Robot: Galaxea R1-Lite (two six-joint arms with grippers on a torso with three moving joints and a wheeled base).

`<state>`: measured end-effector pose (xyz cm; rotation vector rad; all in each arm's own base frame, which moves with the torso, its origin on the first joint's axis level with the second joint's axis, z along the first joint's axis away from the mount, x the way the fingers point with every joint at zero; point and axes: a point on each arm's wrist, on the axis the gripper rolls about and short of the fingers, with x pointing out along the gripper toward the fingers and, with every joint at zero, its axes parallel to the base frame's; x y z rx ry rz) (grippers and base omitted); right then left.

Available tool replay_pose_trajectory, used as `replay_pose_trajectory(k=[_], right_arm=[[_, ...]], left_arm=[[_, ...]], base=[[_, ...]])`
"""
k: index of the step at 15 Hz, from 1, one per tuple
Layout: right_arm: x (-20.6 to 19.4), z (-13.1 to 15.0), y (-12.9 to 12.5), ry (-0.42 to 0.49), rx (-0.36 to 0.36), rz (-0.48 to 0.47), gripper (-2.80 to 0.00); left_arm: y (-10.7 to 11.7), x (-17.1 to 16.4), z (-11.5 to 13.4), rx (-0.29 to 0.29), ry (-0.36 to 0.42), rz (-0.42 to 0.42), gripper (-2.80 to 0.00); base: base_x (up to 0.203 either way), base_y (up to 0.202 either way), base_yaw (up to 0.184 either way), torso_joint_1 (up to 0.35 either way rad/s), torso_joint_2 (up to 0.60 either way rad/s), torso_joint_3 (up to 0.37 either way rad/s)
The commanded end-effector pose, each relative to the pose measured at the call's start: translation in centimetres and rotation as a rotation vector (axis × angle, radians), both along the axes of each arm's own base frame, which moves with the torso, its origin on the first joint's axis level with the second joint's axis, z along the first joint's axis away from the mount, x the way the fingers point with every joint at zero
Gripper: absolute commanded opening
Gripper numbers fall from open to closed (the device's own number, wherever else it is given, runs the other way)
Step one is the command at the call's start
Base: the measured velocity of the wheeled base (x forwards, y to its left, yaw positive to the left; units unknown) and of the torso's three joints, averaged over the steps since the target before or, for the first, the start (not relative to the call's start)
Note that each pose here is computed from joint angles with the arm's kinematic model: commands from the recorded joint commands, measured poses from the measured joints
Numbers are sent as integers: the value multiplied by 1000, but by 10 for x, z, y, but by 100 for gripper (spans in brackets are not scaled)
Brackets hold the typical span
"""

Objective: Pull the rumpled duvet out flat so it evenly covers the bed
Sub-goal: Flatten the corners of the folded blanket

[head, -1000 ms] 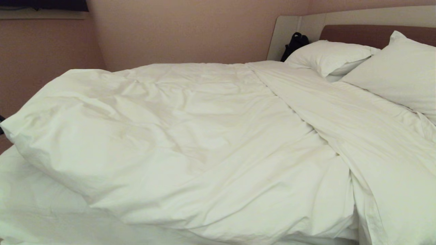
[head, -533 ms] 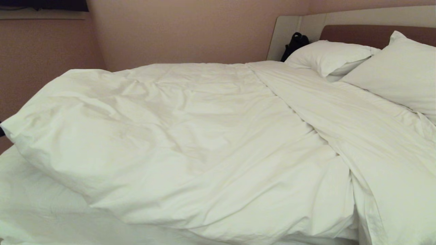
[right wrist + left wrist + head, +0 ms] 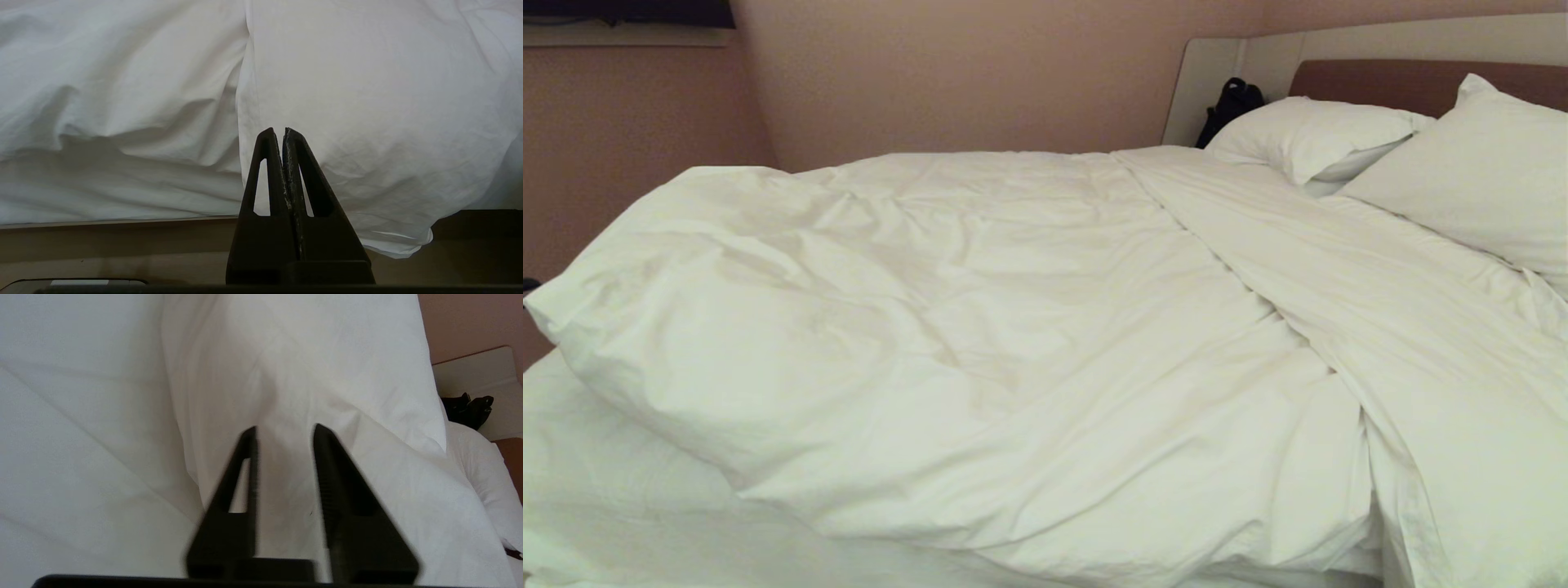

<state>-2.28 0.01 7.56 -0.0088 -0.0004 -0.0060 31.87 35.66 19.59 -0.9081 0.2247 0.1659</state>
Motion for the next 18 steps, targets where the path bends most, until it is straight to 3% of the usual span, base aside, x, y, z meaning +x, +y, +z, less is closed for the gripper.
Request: replay_pose_trajectory(k=[1, 8, 11, 18], right_arm=[[0, 0, 0, -1, 0, 0, -280], [0, 0, 0, -1, 0, 0, -280], [0, 0, 0, -1, 0, 0, -280], [0, 0, 0, -1, 0, 1, -280]], left_arm=[[2, 0, 0, 5, -6, 8, 0], [5, 4, -12, -7, 8, 5, 0], [8, 10, -30, -34, 32, 0, 0], [-21, 58, -76, -101, 104, -90, 0]], base=[[0, 0, 0, 0, 0, 0], [0, 0, 0, 0, 0, 0], [0, 0, 0, 0, 0, 0], [0, 0, 0, 0, 0, 0]])
